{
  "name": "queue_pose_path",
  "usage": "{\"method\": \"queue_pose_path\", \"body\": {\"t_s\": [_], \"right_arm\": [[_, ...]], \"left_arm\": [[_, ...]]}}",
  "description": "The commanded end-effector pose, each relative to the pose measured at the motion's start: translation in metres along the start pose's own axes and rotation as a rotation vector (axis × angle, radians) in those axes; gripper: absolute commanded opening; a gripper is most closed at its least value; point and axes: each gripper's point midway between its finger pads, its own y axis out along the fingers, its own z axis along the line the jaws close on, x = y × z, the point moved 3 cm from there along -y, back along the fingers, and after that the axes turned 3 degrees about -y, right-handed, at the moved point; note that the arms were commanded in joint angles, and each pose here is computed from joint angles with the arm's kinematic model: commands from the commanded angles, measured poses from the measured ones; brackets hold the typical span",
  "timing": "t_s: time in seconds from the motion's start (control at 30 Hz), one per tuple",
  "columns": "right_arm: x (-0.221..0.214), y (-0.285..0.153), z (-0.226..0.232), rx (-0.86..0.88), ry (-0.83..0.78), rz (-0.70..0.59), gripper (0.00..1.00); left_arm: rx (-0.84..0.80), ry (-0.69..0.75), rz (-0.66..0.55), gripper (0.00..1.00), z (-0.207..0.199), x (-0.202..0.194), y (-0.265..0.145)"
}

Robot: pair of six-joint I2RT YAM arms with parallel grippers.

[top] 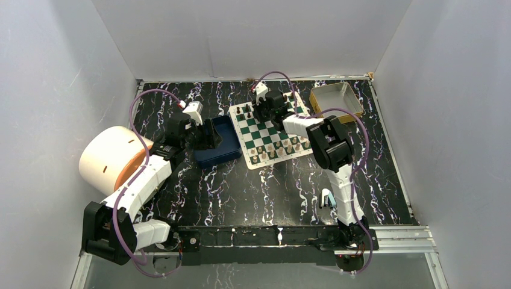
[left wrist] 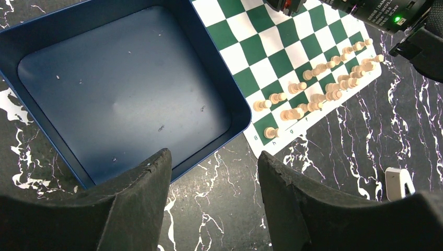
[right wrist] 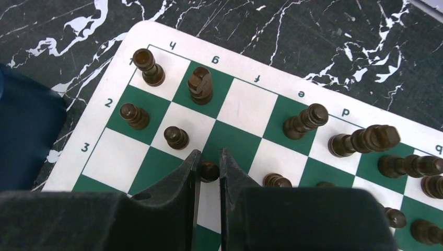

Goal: Set up the chess pieces on the board
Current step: Place the chess piece on the chessboard.

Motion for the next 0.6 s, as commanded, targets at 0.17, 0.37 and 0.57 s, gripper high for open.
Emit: {"method": "queue_pose_path", "body": {"t_s": [0.17,0.37,0.57], "right_arm": [[0.0238,0.0049,-0.0119,-0.046,-0.037,-0.045,0.21],[0.0246,0.0092,-0.0138,-0.049,-0.045,-0.041,0.21],[0.0225,0.0127,-0.0150,-0.055,-0.053,-0.037,0.22]], "left_arm": [[-0.012,0.021,-0.011,0.59,-0.0031,0.0031,-0.0049],[-0.011,0.021,-0.009,0.59,-0.0028,0.0027,-0.0045],[-0.010,0.020,-0.007,0.59,-0.0024,0.0023,-0.0039]]}}
